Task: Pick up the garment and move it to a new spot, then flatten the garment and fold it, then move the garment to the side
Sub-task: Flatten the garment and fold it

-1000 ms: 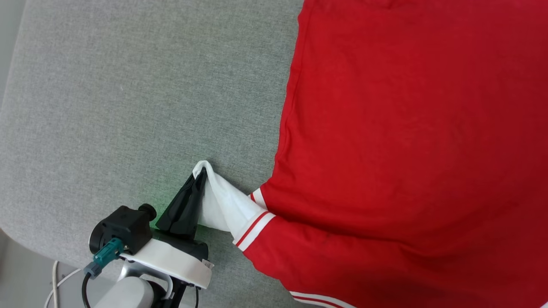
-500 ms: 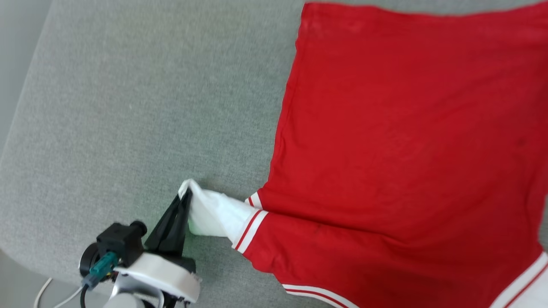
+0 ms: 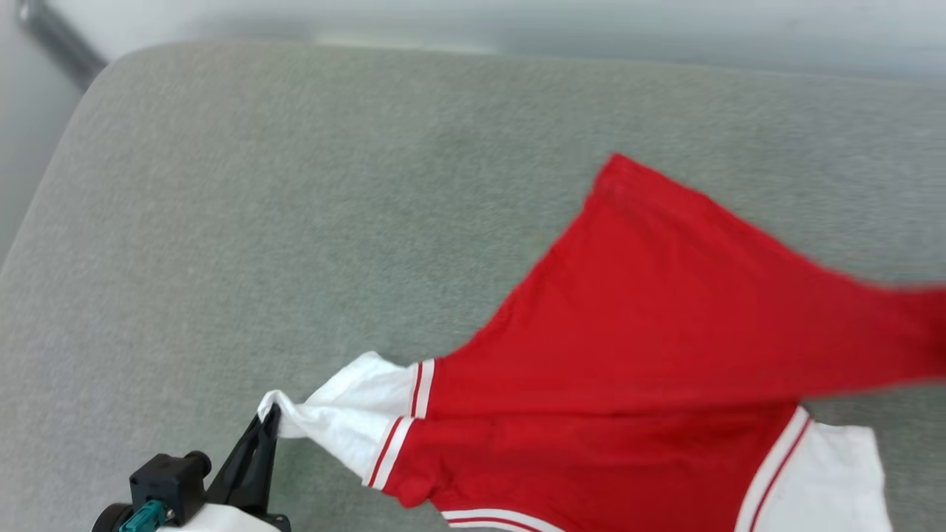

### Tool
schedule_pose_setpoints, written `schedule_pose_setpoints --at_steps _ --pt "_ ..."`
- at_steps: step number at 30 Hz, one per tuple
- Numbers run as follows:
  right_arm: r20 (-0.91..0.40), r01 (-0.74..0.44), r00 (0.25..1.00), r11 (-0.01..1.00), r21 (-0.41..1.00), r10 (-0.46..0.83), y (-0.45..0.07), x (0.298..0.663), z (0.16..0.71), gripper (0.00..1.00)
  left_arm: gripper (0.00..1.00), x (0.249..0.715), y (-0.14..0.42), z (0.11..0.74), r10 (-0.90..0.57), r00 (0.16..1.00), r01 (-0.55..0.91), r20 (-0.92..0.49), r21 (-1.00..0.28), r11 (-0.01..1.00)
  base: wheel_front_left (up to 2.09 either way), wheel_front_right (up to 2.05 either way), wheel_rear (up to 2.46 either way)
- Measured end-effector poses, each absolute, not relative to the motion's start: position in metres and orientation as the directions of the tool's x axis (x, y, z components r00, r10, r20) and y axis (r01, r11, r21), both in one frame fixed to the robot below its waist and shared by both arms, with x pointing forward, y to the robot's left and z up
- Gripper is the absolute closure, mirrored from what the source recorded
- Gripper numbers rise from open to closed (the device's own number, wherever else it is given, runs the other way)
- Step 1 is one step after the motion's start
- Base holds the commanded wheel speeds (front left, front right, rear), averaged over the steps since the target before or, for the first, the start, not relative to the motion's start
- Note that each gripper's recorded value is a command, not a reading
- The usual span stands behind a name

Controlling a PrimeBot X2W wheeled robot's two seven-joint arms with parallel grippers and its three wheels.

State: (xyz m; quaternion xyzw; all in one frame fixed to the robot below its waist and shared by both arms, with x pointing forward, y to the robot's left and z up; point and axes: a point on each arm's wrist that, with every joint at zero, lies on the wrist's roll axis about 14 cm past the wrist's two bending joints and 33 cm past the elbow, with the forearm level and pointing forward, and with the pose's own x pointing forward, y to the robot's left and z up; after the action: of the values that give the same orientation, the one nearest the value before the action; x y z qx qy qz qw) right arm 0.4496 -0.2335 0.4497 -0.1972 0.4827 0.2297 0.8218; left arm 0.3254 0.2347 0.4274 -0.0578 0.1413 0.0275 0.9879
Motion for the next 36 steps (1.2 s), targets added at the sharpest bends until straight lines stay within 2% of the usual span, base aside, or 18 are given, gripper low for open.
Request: schedule_pose_setpoints --at_steps 4,6,10,12,15,16,17,18,20,25,28,32,36 --pt "-0.922 -0.504 0.353 0.862 -0.044 0.16 -0.265 0.39 0.424 1.0 1.0 0.327 0.227 0.432 0.005 0.963 -0.035 -0.271 -0.106 0.994 0.0 0.0 0.0" --pt "-0.945 -0.469 0.293 0.883 -0.01 0.145 -0.278 0.354 0.404 1.0 1.0 0.329 0.222 0.435 -0.013 0.966 -0.017 -0.258 -0.112 0.994 0.0 0.0 0.0" --pt "-0.965 -0.403 0.206 0.913 0.066 0.16 -0.284 0.298 0.372 1.0 1.0 0.33 0.217 0.437 -0.028 0.967 -0.001 -0.253 -0.115 0.993 0.0 0.0 0.0" --pt "-0.97 -0.369 0.166 0.923 0.104 0.176 -0.283 0.276 0.36 1.0 1.0 0.329 0.217 0.436 -0.031 0.965 0.002 -0.261 -0.113 0.994 0.0 0.0 0.0" --pt "-0.967 -0.327 0.171 0.937 0.125 0.189 -0.282 0.266 0.353 1.0 1.0 0.329 0.216 0.435 -0.034 0.964 0.005 -0.263 -0.111 0.994 0.0 0.0 0.0" --pt "-0.964 -0.314 0.187 0.941 0.126 0.191 -0.282 0.268 0.353 0.9 1.0 0.329 0.216 0.435 -0.035 0.964 0.006 -0.263 -0.111 0.994 0.0 0.0 0.0" --pt "-0.961 -0.304 0.201 0.944 0.126 0.192 -0.282 0.269 0.353 0.16 1.0 0.329 0.216 0.435 -0.036 0.964 0.007 -0.263 -0.111 0.994 0.0 0.0 0.0" --pt "-0.957 -0.299 0.216 0.946 0.123 0.192 -0.283 0.272 0.355 0.0 1.0 0.329 0.216 0.435 -0.038 0.963 0.009 -0.265 -0.11 0.994 0.0 0.0 0.0" --pt "-0.944 -0.3 0.274 0.949 0.099 0.185 -0.285 0.286 0.364 0.0 1.0 0.329 0.216 0.436 -0.039 0.964 0.011 -0.263 -0.108 0.994 0.0 0.0 0.0" --pt "-0.848 -0.362 0.485 0.932 0.028 0.214 -0.275 0.352 0.417 0.0 1.0 0.328 0.214 0.437 -0.044 0.964 0.016 -0.264 -0.108 0.994 0.0 0.0 0.0" --pt "-0.786 -0.418 0.568 0.908 -0.02 0.245 -0.26 0.386 0.453 0.0 1.0 0.329 0.213 0.438 -0.047 0.964 0.02 -0.26 -0.104 0.994 0.0 0.0 0.0" --pt "-0.732 -0.499 0.623 0.861 -0.1 0.276 -0.237 0.423 0.493 0.0 1.0 0.333 0.213 0.439 -0.048 0.965 0.024 -0.257 -0.096 0.995 0.0 0.0 0.0" --pt "-0.736 -0.57 0.605 0.81 -0.135 0.303 -0.209 0.448 0.505 0.0 1.0 0.34 0.213 0.439 -0.051 0.966 0.028 -0.255 -0.092 0.995 0.0 0.0 0.0"
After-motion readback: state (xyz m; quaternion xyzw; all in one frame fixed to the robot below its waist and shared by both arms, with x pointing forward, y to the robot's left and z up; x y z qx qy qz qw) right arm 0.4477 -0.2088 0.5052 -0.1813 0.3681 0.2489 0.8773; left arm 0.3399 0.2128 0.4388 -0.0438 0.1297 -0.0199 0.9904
